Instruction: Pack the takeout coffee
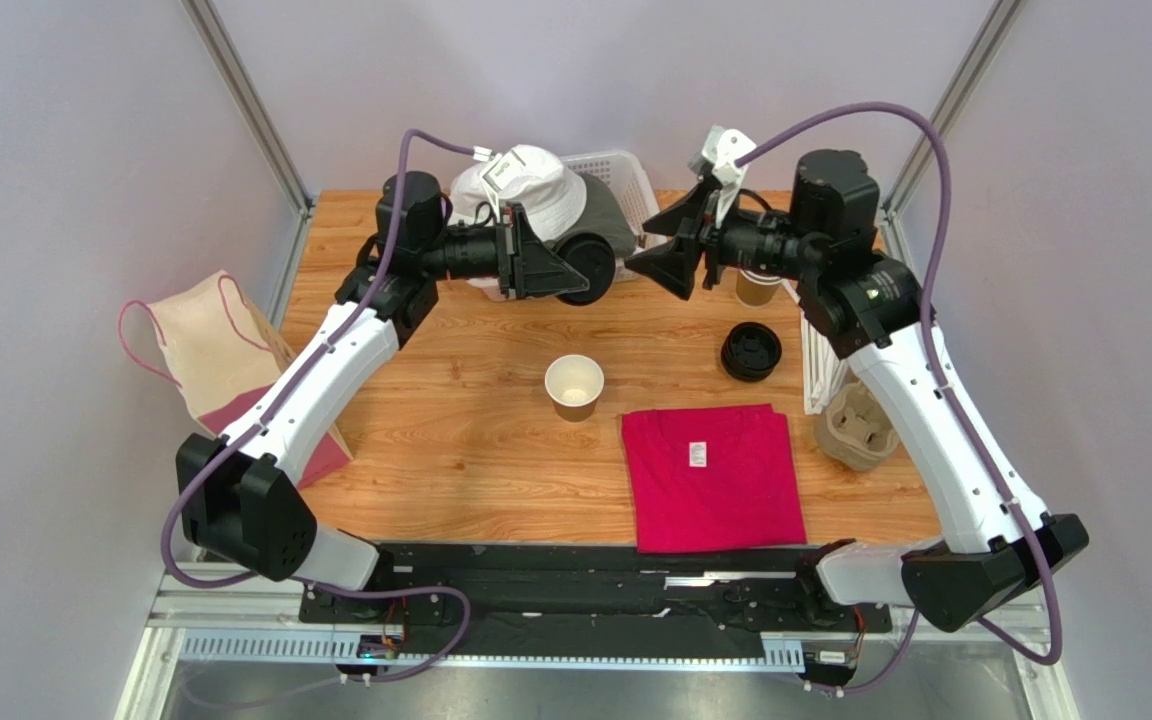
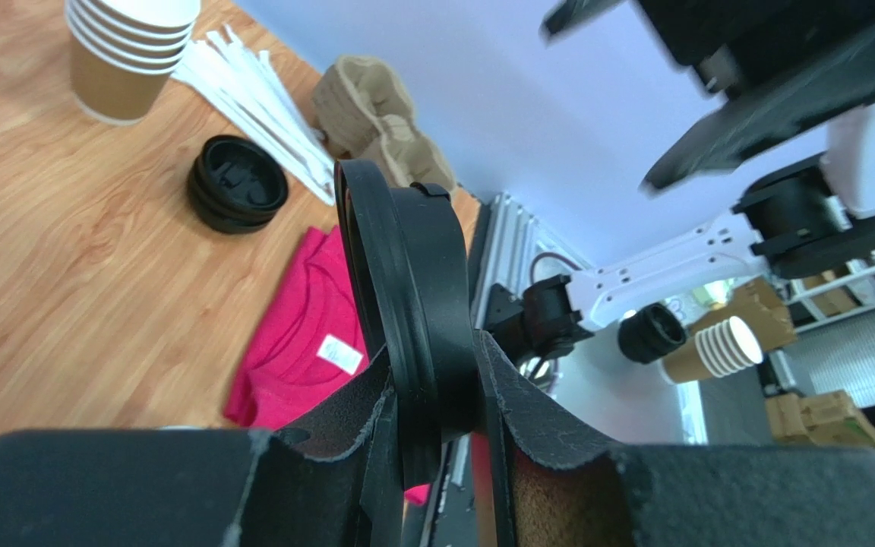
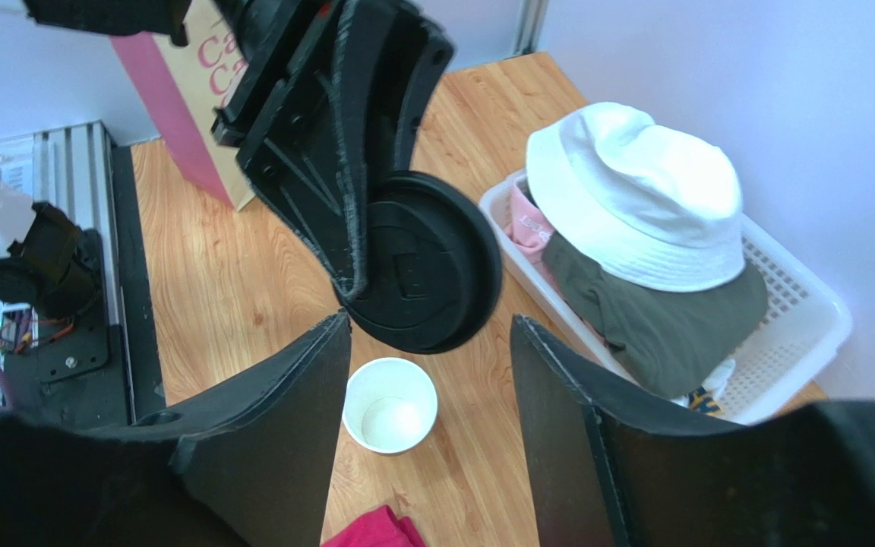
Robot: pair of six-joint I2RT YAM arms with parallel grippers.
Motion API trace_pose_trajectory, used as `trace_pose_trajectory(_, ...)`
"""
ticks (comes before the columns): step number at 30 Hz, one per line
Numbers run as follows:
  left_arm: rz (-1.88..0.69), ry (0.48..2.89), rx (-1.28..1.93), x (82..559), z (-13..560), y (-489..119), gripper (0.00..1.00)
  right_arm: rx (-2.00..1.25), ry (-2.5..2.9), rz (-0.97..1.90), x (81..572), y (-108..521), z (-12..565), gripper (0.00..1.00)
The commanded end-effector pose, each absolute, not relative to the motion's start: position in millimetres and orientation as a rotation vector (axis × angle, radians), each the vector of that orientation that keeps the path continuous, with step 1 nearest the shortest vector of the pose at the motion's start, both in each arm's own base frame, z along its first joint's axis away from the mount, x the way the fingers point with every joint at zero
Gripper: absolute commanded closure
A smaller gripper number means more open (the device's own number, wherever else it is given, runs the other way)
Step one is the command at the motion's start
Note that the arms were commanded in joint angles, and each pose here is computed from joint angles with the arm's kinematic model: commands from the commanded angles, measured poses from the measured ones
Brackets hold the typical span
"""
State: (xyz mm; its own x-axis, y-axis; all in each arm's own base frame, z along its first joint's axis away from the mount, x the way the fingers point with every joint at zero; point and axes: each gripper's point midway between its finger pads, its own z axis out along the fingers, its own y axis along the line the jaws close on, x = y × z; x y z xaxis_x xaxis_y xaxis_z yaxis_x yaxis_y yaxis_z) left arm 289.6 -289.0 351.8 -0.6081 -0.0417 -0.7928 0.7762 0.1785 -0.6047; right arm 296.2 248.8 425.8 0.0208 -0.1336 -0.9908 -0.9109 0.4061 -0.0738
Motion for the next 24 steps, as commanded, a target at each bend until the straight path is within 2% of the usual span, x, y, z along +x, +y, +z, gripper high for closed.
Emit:
trace_pose_trajectory(1,-1.600,1.668,0.749,272,382,-291,1.00,-1.074,1.328,0.710,296,261,428,0.43)
trace_pose_trajectory(11,-1.663,1.625,0.837,259,379,-297,1.00,-1.140,1.250,0.706,289,269,424,0.46)
trace_pose_trajectory(20,-1.680,1.620,0.848,257,378,-302,1.00,-1.199,1.185,0.693,283,273,423,0.62)
trace_pose_trajectory(24,-1.685,1.610,0.862,256,379,-303,1.00,-1.203,1.189,0.690,286,275,422,0.64)
